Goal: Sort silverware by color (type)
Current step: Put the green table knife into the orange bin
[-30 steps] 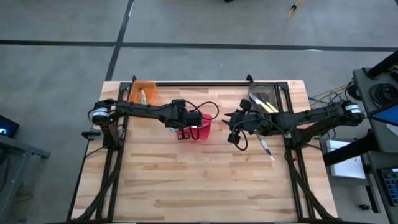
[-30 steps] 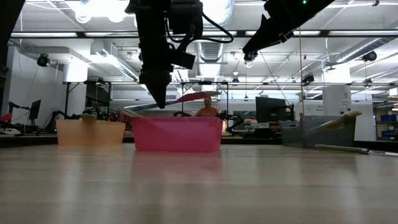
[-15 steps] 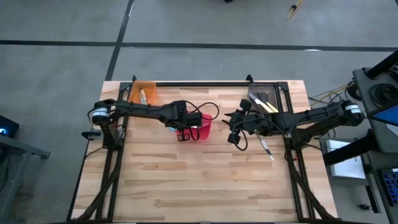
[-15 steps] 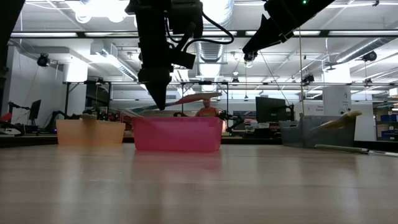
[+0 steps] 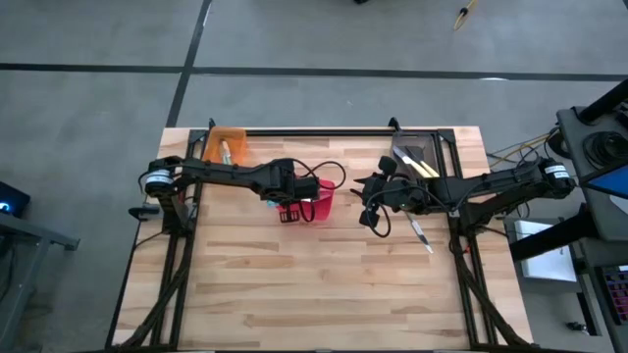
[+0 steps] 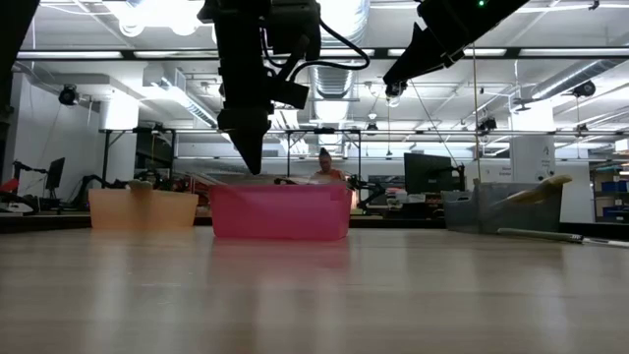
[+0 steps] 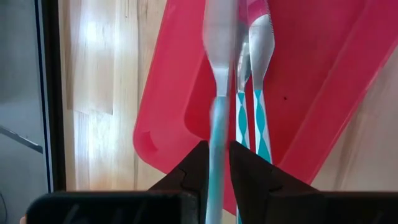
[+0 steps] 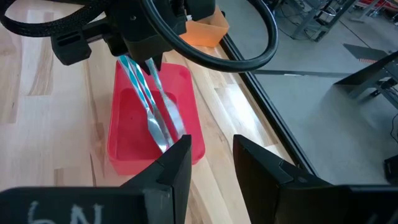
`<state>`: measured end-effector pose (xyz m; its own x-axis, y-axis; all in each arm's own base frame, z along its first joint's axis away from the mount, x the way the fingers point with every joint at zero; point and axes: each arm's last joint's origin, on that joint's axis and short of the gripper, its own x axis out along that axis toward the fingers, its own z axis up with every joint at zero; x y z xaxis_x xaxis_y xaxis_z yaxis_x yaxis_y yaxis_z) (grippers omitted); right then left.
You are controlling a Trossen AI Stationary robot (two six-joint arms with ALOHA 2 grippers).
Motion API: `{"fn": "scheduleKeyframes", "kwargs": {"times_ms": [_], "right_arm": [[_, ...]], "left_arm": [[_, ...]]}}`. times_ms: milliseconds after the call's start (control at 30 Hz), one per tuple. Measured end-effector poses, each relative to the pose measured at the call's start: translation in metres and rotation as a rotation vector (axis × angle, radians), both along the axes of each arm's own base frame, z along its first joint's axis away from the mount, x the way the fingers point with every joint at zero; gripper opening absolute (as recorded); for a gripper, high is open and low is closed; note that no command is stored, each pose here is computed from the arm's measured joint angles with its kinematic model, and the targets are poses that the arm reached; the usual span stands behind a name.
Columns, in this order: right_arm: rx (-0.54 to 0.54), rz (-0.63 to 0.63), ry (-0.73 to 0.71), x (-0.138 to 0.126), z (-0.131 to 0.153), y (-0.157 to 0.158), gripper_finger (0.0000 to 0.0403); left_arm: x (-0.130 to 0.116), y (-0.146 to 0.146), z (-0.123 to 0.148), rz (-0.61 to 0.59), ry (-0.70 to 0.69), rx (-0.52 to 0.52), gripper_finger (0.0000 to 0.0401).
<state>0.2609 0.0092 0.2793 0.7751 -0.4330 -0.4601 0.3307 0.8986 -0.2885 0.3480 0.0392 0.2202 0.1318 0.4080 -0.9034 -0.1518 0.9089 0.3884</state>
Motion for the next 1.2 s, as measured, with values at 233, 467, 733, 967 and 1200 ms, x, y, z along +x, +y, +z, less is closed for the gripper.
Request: {"fn": "scheduleKeyframes", "kwargs": {"times_ms": [233,467,733,967,1200], "right_arm": [[0.000,0.000,0.000,0.000,0.000,0.000,0.0109],[0.005,-0.003,-0.003,0.000,0.000,0.000,0.0109],[0.013,-0.008,-0.006,0.000,0.000,0.000,0.0109],[0.064,-0.037,-0.033,0.000,0.000,0.000,0.0109],[0.139,-0.080,-0.071,0.000,-0.001,0.000,0.0109]], "left_arm": [[0.000,0.000,0.000,0.001,0.000,0.001,0.0063],[-0.002,-0.001,0.002,0.003,0.006,0.001,0.0066],[-0.015,-0.011,0.028,-0.011,-0.048,0.001,0.0066],[-0.030,-0.022,0.051,0.022,-0.152,-0.011,0.0066],[-0.040,-0.059,0.057,-0.005,-0.273,-0.011,0.0066]]}}
